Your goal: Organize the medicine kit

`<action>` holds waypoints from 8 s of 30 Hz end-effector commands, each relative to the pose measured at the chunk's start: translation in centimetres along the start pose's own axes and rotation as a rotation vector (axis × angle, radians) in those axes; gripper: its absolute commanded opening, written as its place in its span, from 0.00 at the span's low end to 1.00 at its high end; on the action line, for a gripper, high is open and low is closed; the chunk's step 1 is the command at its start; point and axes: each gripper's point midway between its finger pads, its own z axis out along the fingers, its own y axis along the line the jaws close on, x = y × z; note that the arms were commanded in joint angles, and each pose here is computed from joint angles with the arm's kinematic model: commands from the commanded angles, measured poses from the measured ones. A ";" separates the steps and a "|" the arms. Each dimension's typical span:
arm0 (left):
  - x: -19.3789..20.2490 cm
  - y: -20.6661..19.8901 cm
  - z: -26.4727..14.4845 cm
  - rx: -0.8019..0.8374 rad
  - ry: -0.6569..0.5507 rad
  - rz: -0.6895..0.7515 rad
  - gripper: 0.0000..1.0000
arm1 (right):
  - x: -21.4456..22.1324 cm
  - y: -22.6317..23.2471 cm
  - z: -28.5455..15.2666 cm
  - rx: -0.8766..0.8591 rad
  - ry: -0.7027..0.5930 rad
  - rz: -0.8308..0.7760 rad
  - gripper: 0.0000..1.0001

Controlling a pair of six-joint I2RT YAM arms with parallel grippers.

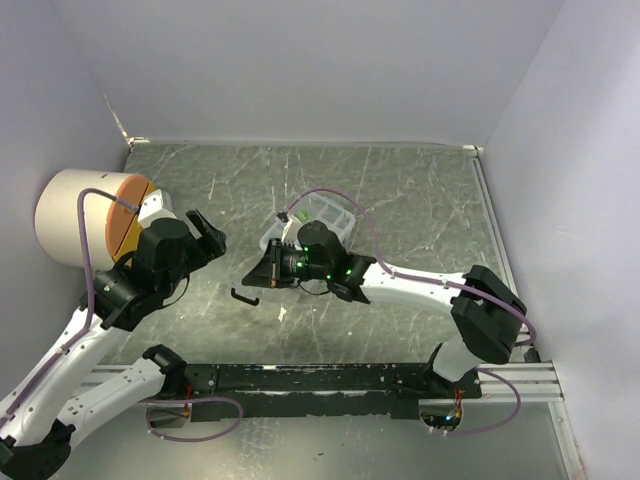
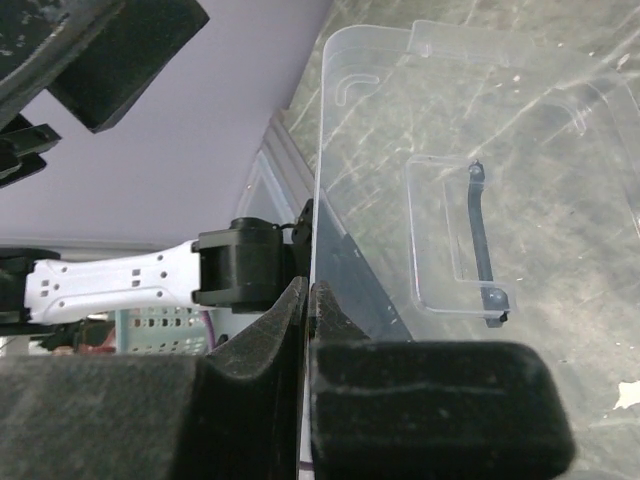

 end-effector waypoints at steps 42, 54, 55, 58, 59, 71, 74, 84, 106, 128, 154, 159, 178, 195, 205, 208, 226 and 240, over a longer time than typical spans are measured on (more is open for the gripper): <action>-4.5 -4.4 -1.2 0.115 -0.067 0.052 0.88 | -15.0 1.2 -13.7 -0.479 -0.298 0.593 0.00; -2.3 -5.9 1.7 0.131 0.014 0.114 0.88 | -16.3 -6.4 -16.6 -0.437 -0.400 0.737 0.00; -2.2 -6.1 1.9 0.130 0.018 0.118 0.88 | -16.3 -6.8 -16.7 -0.436 -0.403 0.746 0.00; -1.6 -6.7 2.7 0.145 0.035 0.118 0.88 | -16.0 -7.9 -16.9 -0.436 -0.410 0.764 0.02; -1.4 -6.9 3.0 0.151 0.041 0.116 0.88 | -15.9 -8.2 -17.0 -0.438 -0.414 0.767 0.03; 2.7 -10.1 7.2 0.238 0.167 0.109 0.87 | -15.3 -11.0 -18.7 -0.405 -0.476 0.774 0.03; 3.9 -10.5 8.3 0.245 0.202 0.110 0.86 | -14.7 -11.9 -18.6 -0.389 -0.478 0.783 0.07; 6.5 -9.8 11.3 0.188 0.260 0.138 0.86 | -13.4 -14.2 -18.3 -0.257 -0.489 0.730 0.34; 8.4 -7.8 14.2 0.124 0.324 0.145 0.72 | -10.5 -19.9 -18.1 0.244 -0.370 0.381 0.55; 8.0 -9.4 16.7 0.190 0.396 0.165 0.58 | -7.4 -17.0 -17.4 0.186 -0.200 0.209 0.33; 6.5 -15.2 18.7 0.352 0.395 0.131 0.50 | -9.8 -16.2 -16.0 0.219 -0.410 0.347 0.21; 6.4 -16.3 19.9 0.374 0.407 0.151 0.50 | -10.4 -15.5 -15.3 0.220 -0.431 0.372 0.21; 2.5 -13.8 19.0 0.292 0.309 0.309 0.86 | -9.7 -17.1 -16.6 0.424 -0.420 0.278 0.50; 7.0 -11.8 14.8 0.428 0.452 0.310 0.54 | -8.8 -15.0 -15.1 0.364 -0.360 0.263 0.30; 8.4 -13.1 16.7 0.475 0.520 0.320 0.37 | -8.3 -13.8 -14.2 0.308 -0.366 0.308 0.29; 8.3 -13.4 17.1 0.480 0.521 0.332 0.36 | -8.0 -13.0 -13.5 0.278 -0.359 0.311 0.29; 9.9 -12.6 18.5 0.458 0.559 0.344 0.44 | -8.9 -15.6 -14.1 0.486 -0.430 0.234 0.32; 11.2 -8.4 19.7 0.276 0.564 0.373 0.34 | -10.1 -15.4 -14.8 0.569 -0.392 0.128 0.37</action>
